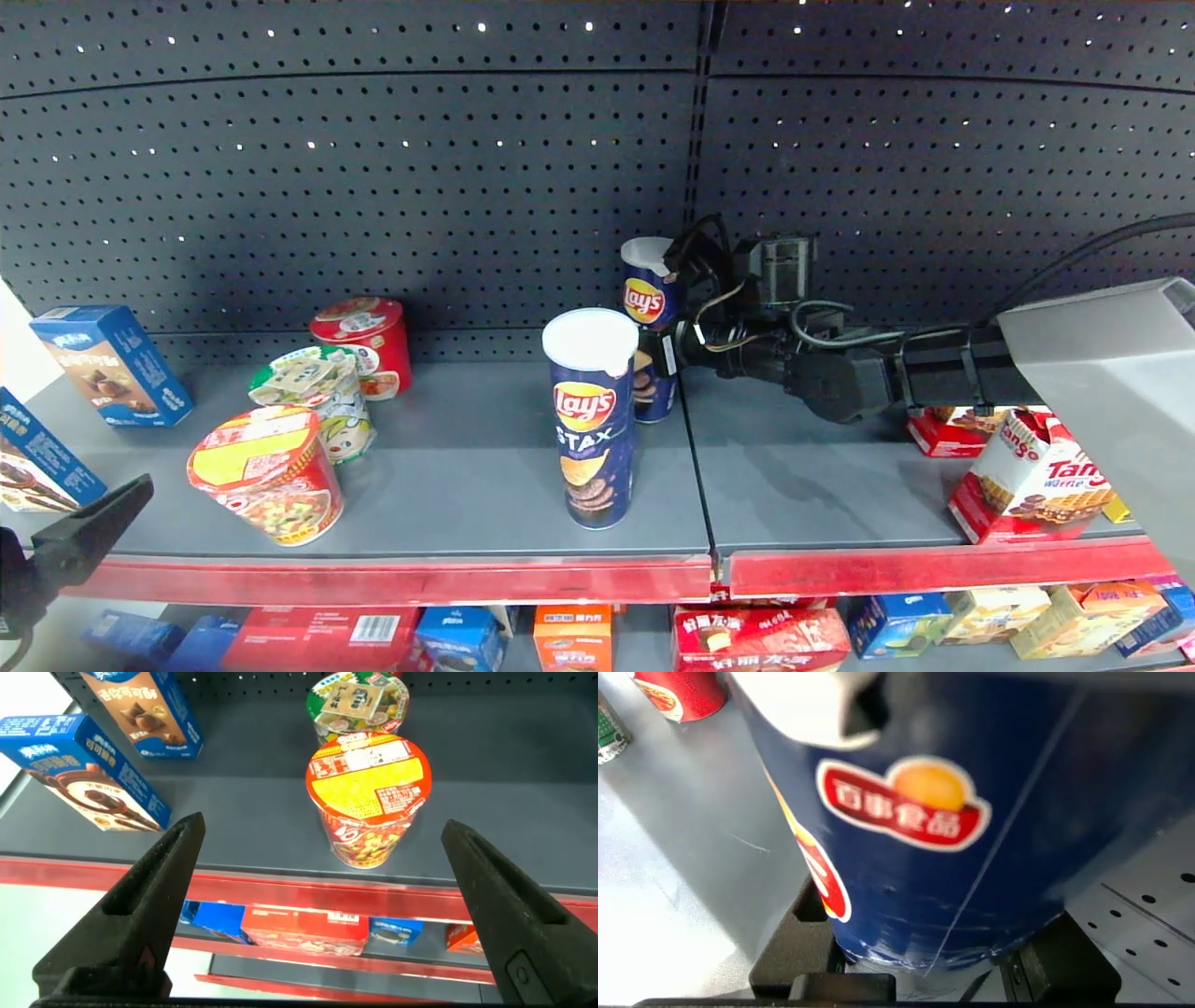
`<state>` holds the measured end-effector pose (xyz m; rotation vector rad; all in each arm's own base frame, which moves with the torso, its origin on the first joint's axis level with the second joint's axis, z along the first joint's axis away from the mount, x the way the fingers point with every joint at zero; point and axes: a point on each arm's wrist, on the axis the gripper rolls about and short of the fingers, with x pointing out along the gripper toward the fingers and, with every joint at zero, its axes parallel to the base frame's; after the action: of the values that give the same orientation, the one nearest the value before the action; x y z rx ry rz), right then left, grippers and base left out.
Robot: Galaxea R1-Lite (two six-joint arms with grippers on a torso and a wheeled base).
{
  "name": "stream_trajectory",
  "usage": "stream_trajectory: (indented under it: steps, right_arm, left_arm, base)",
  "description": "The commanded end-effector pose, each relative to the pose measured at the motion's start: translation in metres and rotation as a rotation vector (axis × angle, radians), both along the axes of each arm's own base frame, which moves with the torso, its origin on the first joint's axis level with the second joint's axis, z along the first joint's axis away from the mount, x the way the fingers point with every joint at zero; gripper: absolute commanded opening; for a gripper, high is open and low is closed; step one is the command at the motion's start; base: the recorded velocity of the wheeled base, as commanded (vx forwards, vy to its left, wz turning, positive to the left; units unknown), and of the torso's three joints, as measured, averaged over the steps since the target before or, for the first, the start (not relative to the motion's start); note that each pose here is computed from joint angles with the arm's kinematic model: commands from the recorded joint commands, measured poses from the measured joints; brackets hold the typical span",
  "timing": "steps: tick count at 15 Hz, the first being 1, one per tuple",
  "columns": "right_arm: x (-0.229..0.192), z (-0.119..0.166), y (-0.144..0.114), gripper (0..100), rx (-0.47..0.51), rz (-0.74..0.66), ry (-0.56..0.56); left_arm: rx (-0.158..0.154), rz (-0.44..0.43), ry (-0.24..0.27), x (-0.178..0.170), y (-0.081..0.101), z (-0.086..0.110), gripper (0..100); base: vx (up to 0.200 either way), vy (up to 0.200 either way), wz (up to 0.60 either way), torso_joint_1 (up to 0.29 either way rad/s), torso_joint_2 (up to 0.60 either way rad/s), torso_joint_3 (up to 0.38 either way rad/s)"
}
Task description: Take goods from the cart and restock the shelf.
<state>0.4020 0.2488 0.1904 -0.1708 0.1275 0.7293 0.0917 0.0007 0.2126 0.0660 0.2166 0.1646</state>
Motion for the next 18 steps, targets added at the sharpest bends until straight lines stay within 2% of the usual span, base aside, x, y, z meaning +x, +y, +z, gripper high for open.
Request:
stream_trajectory:
  steps: [1, 9, 10, 18]
  right_arm:
    - [0.001, -0.003, 0.001, 0, -0.009, 0.001, 0.002]
    - [0.005, -0.005, -0.002, 0, -0.028, -0.002, -0.011]
    - [0.005, -0.004, -0.002, 100, -0.028, -0.002, -0.015]
    - [0.001, 0.002, -0.005, 100, -0.025, -0.003, -0.02]
  left_arm:
    - [0.0, 0.001, 0.004, 0.001, 0.0, 0.0, 100]
    - [-0.001, 0.001, 0.013, 0.001, 0.0, -0.004, 100]
    - [-0.001, 0.001, 0.012, 0.0, 0.0, -0.004, 100]
    - [-0.003, 0.002, 0.009, 0.0, 0.0, -0.003, 100]
  base:
    - [0.0, 0.0, 0.0, 0.0, 0.0, 0.0]
    - [0.0, 0.0, 0.0, 0.0, 0.0, 0.0]
    - [0.0, 0.0, 0.0, 0.0, 0.0, 0.0]
    - [0.0, 0.0, 0.0, 0.0, 0.0, 0.0]
